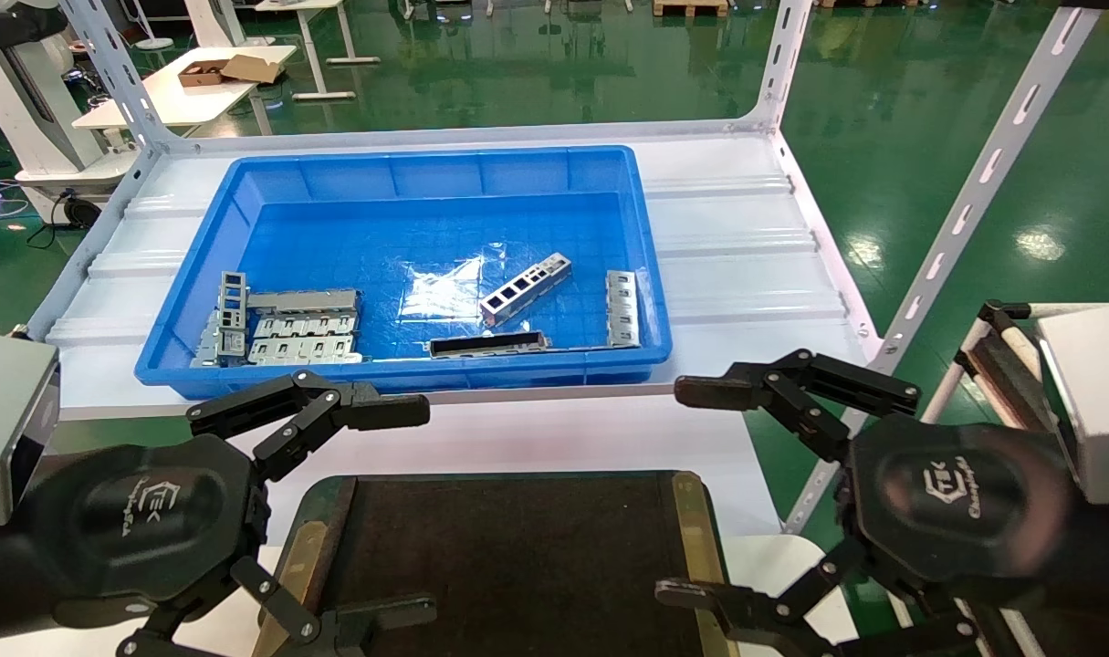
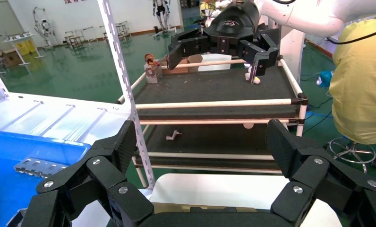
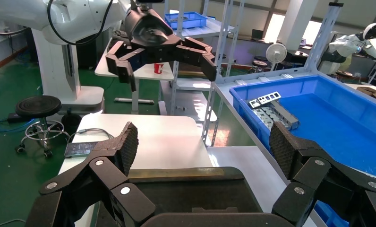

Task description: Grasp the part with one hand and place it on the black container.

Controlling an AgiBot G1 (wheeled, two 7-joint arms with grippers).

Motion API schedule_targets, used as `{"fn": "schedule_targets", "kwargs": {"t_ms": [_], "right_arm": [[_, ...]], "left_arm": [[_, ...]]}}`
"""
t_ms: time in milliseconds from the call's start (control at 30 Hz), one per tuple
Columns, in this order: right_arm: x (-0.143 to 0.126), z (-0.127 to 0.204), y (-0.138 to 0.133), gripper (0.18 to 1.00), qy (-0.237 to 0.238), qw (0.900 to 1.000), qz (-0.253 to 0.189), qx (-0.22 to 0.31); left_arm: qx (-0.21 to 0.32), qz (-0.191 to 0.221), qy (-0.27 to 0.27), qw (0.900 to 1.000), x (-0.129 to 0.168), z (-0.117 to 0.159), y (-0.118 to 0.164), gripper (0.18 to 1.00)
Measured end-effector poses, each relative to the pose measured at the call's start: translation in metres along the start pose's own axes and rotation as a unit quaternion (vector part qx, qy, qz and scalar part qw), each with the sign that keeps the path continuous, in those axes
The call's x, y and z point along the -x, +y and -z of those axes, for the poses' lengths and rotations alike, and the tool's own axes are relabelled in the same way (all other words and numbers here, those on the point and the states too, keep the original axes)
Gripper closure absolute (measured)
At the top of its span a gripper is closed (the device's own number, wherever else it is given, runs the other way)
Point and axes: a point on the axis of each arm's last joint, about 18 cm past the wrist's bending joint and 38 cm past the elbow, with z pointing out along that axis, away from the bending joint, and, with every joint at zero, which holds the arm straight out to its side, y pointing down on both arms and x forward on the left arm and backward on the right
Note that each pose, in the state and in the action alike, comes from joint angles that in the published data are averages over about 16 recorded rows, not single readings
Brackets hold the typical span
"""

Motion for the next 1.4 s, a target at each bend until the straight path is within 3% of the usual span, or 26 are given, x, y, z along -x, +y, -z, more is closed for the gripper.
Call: {"fn": "schedule_targets", "kwargs": {"t_ms": [300, 600, 1100, 1400], "right_arm": [[0.000, 0.000, 0.000, 0.178, 0.000, 1.000, 0.000, 0.000], [0.000, 0.000, 0.000, 0.178, 0.000, 1.000, 0.000, 0.000], [0.000, 0.000, 0.000, 0.178, 0.000, 1.000, 0.000, 0.000], [0.000, 0.000, 0.000, 0.178, 0.000, 1.000, 0.000, 0.000]], "left_arm": [[0.019, -0.012, -0.039, 0.9990, 0.017, -0.007, 0.004, 0.184], [0.048, -0.015, -0.117, 0.9918, 0.063, -0.034, 0.020, 0.184], [0.092, 0.002, -0.247, 0.9647, 0.167, -0.115, 0.063, 0.184], [0.138, 0.007, -0.287, 0.9479, 0.208, -0.157, 0.089, 0.184]]}}
